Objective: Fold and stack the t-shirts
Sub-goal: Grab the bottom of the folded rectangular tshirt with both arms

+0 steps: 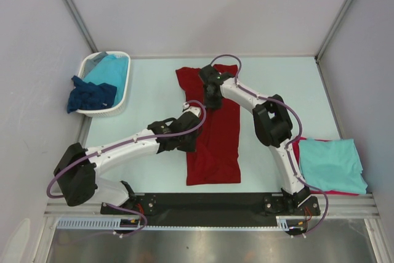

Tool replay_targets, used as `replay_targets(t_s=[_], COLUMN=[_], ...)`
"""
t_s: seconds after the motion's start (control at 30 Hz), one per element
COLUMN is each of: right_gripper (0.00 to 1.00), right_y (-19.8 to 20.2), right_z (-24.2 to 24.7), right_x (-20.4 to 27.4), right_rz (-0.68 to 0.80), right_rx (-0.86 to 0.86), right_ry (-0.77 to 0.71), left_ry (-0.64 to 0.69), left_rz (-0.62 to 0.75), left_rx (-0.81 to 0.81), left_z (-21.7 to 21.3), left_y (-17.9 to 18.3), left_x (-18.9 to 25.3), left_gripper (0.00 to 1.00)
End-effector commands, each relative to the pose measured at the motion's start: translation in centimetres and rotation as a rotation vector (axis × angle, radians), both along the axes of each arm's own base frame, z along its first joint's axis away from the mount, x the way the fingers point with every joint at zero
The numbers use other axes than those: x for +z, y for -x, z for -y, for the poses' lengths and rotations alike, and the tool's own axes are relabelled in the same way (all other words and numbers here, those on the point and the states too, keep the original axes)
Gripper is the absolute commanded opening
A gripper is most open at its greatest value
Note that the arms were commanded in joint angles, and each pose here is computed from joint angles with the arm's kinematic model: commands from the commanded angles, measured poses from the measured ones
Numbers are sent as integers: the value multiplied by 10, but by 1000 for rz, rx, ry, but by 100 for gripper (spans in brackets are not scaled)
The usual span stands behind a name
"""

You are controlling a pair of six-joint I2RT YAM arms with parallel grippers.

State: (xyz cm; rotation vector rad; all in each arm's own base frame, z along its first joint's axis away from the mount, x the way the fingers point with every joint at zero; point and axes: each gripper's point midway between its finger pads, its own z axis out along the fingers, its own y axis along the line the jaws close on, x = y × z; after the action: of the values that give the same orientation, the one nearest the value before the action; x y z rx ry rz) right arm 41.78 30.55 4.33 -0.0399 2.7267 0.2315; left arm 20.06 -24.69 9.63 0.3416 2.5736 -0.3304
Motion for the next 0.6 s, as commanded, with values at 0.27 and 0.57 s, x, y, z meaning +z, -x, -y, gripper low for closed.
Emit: replay_targets(t_s=[0.27,0.57], right_gripper=[0,0], right_y=[-2,-2], right_z=[-4,14], right_x=[-1,10], right_rz=[0,31], right_rx=[27,-2], right_ry=[-10,14], left_ry=[39,35], left_rz=[23,16], left_rx=[-5,-8], left_z=[14,17], left_y=[-5,-3], left_x=[10,7], left_gripper=[26,25])
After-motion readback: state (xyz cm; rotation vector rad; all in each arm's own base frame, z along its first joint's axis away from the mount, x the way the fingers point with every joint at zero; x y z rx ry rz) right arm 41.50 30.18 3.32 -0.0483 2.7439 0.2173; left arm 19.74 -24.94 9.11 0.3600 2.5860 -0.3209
